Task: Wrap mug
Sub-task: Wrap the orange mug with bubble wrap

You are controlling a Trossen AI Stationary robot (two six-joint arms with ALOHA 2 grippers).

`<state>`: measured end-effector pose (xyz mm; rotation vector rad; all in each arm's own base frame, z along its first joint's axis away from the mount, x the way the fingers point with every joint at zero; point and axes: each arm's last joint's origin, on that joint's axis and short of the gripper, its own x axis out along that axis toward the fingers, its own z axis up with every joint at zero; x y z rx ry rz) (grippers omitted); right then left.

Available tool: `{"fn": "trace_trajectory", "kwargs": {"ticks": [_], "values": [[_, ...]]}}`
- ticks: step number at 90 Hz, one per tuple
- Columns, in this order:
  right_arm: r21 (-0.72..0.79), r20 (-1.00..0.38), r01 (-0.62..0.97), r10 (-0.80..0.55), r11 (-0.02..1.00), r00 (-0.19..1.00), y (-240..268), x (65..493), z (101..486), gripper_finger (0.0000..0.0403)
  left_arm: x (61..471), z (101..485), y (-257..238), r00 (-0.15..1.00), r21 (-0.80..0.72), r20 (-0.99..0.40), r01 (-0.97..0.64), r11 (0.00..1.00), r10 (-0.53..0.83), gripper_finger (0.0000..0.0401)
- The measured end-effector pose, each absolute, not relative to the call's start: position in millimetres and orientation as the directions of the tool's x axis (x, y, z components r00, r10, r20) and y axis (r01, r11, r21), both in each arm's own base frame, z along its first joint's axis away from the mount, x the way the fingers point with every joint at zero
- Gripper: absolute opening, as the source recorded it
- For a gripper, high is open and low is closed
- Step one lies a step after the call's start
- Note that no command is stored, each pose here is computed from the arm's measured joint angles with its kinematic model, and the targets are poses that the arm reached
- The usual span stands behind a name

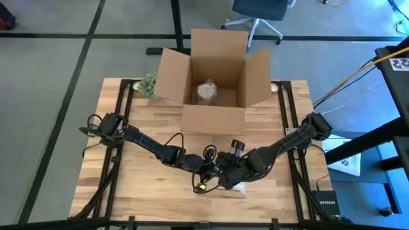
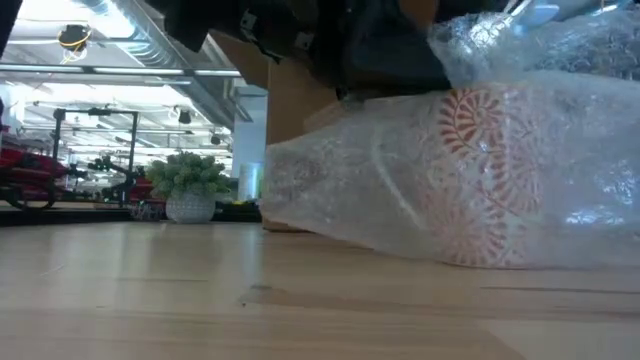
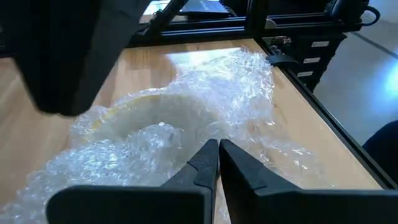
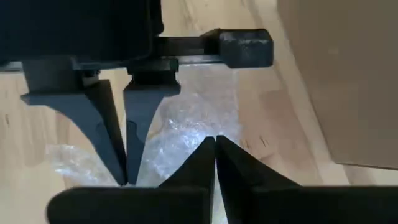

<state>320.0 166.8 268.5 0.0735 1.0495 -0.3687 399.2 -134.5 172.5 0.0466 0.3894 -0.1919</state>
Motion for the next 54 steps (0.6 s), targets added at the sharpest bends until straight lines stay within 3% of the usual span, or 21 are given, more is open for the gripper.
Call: {"fn": "trace_trajectory", "kwargs": {"ticks": [35,54], "values": [[0.031,-0.921,0.353,-0.110,0.935,0.373,167,316,192,0.0000,399,173,-134,0.909,0.007,-0.379,0.191,0.982,-0.174,0.0000],[0.068,-0.926,0.371,-0.079,0.926,0.368,155,316,179,0.0000,400,173,-133,0.911,0.005,-0.376,0.184,0.983,-0.169,0.0000]]}}
